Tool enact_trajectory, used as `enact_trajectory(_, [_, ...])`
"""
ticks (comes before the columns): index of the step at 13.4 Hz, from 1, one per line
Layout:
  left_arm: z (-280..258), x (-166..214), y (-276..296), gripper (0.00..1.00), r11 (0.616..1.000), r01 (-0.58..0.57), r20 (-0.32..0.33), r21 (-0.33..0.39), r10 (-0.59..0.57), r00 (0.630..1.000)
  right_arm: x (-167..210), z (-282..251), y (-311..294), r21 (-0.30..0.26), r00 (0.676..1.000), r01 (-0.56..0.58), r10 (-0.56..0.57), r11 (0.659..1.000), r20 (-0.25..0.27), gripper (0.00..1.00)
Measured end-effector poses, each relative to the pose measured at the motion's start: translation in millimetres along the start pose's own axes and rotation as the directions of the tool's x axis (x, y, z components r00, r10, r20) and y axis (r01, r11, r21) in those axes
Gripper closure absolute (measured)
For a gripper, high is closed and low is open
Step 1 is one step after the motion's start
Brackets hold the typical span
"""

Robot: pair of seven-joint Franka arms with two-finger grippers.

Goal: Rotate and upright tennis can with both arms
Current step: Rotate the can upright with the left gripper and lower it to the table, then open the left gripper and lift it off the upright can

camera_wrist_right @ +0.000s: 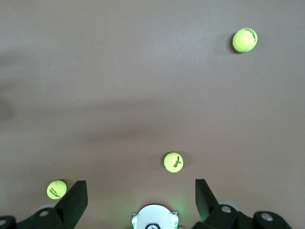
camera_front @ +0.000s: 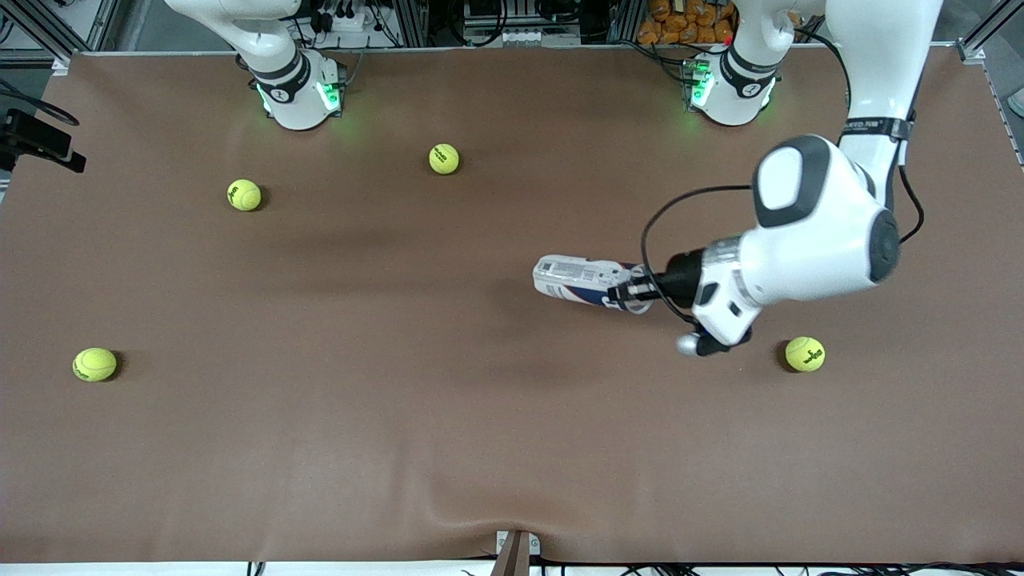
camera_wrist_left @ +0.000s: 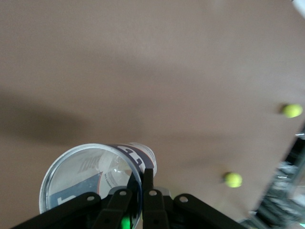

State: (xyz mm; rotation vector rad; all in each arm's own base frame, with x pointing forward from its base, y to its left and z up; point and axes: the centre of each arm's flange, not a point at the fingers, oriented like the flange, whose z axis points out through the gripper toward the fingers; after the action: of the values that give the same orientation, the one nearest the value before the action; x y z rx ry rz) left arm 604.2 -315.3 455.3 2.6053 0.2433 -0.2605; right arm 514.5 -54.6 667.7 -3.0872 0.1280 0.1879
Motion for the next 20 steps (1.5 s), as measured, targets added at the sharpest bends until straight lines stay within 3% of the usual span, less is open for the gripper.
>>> enact_trajectory(3, [59,-77,91,0.95,0.960,-0.116,-0.102,0.255,0.146,0.984,0,-1,-2,0.001,1.000,-0.013,0.013,1.000,-0.001,0.00])
enact_trajectory(5, [105,-115,127,0.95,0.920,-0.167,-0.160,0.354,0.236,0.959,-1,-2,-3,0.002,0.999,-0.050,0.050,0.999,-0.004,0.00])
enact_trajectory(9, [180,-134,149,0.95,0.905,-0.217,-0.243,0.367,0.319,0.916,0,-8,-9,0.002,0.998,-0.056,0.056,0.998,-0.032,0.00])
enact_trajectory(12, [233,-146,151,0.95,0.872,-0.246,-0.269,0.422,0.380,0.885,1,-14,-8,-0.029,0.998,-0.020,0.018,0.999,-0.062,0.00])
enact_trajectory(16, [243,-149,153,0.95,0.837,-0.277,-0.287,0.473,0.443,0.849,2,-15,-5,-0.039,0.998,-0.008,0.006,0.999,-0.070,0.00])
enact_trajectory(17, [245,-149,154,0.90,0.833,-0.281,-0.286,0.477,0.449,0.846,2,-15,-5,-0.039,0.998,-0.008,0.006,0.999,-0.070,0.00])
enact_trajectory(20, [250,-148,154,0.59,0.831,-0.282,-0.284,0.478,0.451,0.846,3,-15,-5,-0.039,0.998,-0.008,0.006,0.999,-0.069,0.00])
